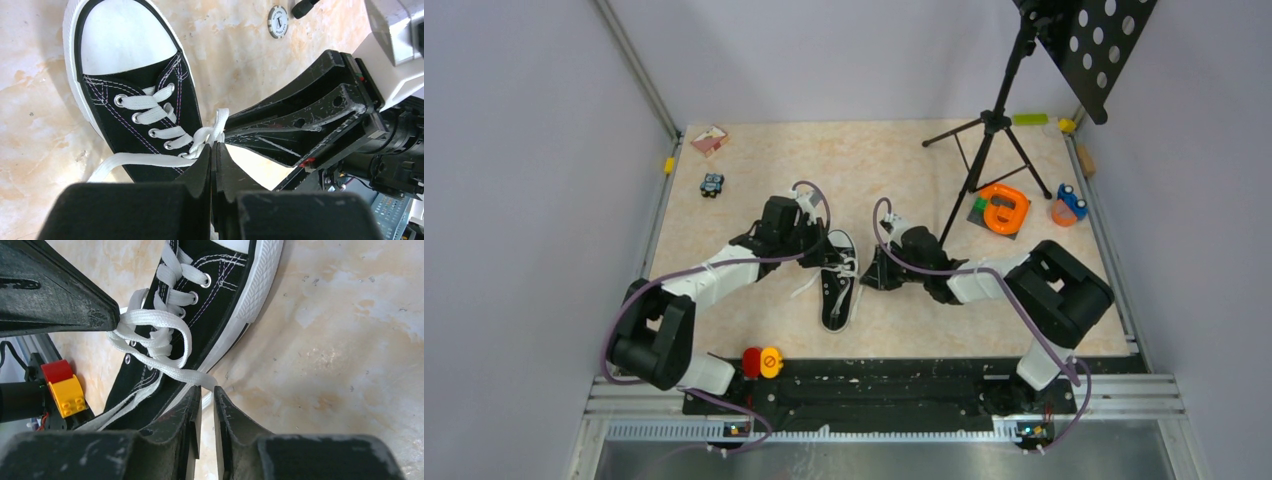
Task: Tie the shoes
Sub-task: Cross the shoelace with the shoelace.
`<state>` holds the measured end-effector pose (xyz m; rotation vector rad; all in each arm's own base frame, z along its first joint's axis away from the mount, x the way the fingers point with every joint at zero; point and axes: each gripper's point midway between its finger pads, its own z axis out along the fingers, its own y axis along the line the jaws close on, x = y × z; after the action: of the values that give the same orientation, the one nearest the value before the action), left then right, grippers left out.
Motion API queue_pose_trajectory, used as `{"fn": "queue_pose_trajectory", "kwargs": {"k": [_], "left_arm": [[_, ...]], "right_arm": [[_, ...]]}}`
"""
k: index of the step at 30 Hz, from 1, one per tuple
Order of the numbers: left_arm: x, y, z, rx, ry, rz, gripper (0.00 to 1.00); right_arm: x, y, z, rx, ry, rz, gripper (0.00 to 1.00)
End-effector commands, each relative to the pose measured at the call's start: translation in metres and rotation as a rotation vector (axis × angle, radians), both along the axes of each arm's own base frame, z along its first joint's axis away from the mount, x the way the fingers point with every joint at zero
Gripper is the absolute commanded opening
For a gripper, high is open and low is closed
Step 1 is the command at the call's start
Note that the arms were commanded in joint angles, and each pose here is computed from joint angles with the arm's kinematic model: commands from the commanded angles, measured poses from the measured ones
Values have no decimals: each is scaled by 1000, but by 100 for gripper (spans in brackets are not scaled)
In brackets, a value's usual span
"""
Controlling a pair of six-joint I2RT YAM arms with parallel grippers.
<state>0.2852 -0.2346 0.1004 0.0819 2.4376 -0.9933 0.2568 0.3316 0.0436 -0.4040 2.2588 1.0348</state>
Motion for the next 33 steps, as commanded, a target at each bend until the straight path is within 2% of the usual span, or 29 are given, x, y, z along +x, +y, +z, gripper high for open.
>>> {"fn": "queue_pose_trajectory", "kwargs": {"k": [1,3,5,13,16,20,26,33], "left_arm": [[10,-2,24,-38,-81,17,0],[9,-2,24,-39,-81,16,0],[9,-2,25,-40,-84,12,0],[8,-3,25,-43,-81,5,0],[8,-3,25,-45,-82,3,0],[8,-3,26,-45,-82,1,0],[8,-3,25,-43,-81,-1,0],[8,-4,25,-46,-83,-4,0]], "right_arm": [[2,13,11,44,-48,30,21],[1,14,13,51,-54,33,31],[1,16,14,51,-59,39,36],[0,24,9,49,-52,48,37],[2,22,7,49,-55,21,29],[3,18,9,55,-61,0,0],[-9,15,24,76,-70,25,0],[3,23,45,58,-72,13,0]]}}
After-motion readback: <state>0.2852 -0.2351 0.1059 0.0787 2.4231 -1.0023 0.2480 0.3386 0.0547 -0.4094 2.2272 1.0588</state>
